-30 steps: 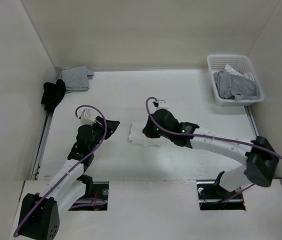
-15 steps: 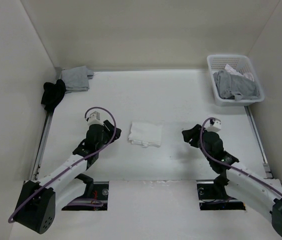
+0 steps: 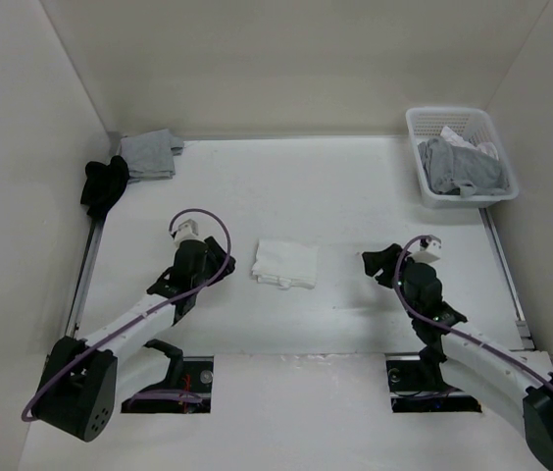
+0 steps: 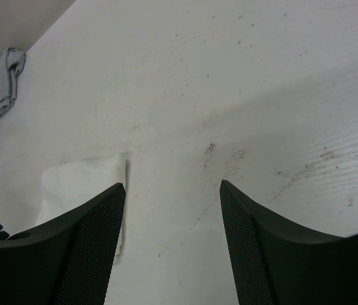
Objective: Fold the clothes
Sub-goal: Fold the tank top
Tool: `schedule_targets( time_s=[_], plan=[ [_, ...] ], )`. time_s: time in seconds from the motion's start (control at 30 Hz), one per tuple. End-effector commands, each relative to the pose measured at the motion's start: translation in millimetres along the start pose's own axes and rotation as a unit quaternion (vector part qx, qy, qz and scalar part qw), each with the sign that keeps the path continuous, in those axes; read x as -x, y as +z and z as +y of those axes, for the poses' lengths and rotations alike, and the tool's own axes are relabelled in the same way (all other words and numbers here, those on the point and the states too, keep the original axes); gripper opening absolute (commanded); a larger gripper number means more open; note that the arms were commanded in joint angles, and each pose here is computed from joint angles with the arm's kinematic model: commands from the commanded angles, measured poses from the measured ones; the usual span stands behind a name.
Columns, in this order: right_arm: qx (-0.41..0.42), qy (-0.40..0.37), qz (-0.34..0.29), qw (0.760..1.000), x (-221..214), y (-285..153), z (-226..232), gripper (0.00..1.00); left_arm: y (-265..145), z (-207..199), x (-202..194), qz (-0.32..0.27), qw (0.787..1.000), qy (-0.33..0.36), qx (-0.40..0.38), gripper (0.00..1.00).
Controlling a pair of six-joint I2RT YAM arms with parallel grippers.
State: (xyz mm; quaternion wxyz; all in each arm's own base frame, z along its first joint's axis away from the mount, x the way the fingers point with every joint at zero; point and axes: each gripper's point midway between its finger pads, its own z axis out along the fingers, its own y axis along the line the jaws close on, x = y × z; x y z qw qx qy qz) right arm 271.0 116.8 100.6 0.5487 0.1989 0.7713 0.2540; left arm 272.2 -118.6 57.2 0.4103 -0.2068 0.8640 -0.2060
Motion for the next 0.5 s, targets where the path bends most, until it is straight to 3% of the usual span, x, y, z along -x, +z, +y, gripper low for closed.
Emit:
schedule_targets(
  time_s=[0.0, 0.4, 0.47],
  plan=[
    [0.024, 0.003, -0.026, 0.999, 16, 4, 15, 0.66, 1, -27, 26, -0.032, 0.999, 0.006, -0.034, 0.48],
    [0.016, 0.001, -0.015, 1.0, 11, 8, 14, 0.68, 2, -36, 19, -0.024, 0.998, 0.028, -0.048, 0.47],
    [0.016, 0.001, -0.015, 1.0, 11, 8, 14, 0.68, 2, -38, 16, -0.022, 0.998, 0.03, -0.052, 0.51]
  ],
)
